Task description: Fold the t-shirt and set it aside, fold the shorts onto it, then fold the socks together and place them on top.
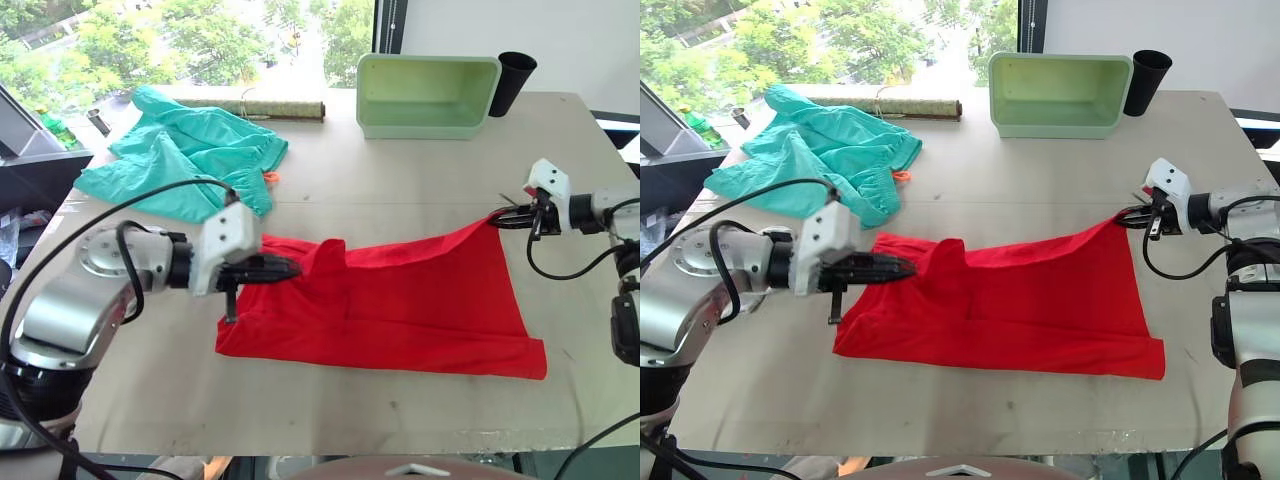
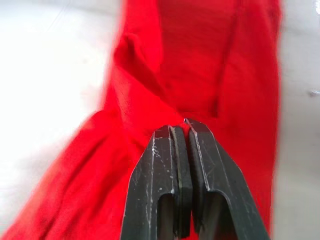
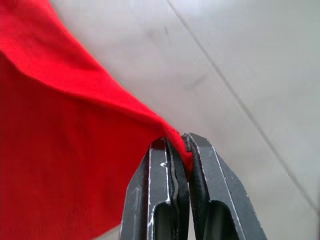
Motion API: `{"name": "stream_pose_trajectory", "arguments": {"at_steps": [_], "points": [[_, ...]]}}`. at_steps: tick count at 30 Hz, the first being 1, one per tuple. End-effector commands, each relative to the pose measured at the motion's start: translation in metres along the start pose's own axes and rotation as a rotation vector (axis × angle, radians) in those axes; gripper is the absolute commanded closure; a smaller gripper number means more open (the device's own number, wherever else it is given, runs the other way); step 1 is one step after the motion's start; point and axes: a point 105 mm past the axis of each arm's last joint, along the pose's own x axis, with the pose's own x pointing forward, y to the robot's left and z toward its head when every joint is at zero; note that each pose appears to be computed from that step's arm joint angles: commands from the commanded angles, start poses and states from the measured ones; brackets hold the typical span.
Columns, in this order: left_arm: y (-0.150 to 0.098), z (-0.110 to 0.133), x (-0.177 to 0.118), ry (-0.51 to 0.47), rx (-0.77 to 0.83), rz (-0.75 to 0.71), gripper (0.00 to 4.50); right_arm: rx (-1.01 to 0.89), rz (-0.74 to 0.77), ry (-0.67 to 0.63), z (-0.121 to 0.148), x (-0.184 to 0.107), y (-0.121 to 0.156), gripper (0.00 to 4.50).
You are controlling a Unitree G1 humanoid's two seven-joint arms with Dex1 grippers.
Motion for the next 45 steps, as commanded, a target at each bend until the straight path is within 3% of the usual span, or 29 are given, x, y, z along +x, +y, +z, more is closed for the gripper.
{"name": "stream_pose_trajectory", "arguments": {"at_steps": [1, 6, 12, 19, 25, 33, 40, 45], "points": [[0.017, 0.008, -0.017, -0.054, 0.050, 0.094, 4.50, -0.078, -0.047, -0.085, 0.006, -0.017, -0.001, 4.48], [0.022, -0.004, -0.016, -0.042, 0.051, 0.130, 4.50, -0.131, -0.057, -0.132, -0.003, -0.024, 0.010, 4.48], [0.006, -0.025, -0.010, -0.009, 0.014, 0.083, 4.50, -0.256, -0.088, -0.171, -0.012, -0.022, 0.031, 4.48], [0.005, -0.032, -0.006, -0.005, 0.057, 0.114, 4.50, -0.367, -0.134, -0.202, -0.015, -0.024, 0.050, 4.48], [0.051, -0.013, 0.001, -0.127, 0.164, 0.384, 4.50, -0.360, -0.225, -0.227, -0.011, -0.024, 0.046, 4.48], [0.091, 0.015, 0.014, -0.229, 0.253, 0.512, 4.50, -0.278, -0.302, -0.224, -0.007, -0.024, 0.030, 4.48], [0.094, 0.007, 0.026, -0.223, 0.270, 0.475, 4.50, -0.278, -0.284, -0.217, -0.005, -0.018, 0.032, 4.48], [0.093, -0.011, 0.018, -0.183, 0.261, 0.491, 4.50, -0.217, -0.306, -0.178, -0.015, -0.019, 0.032, 4.48]]}}
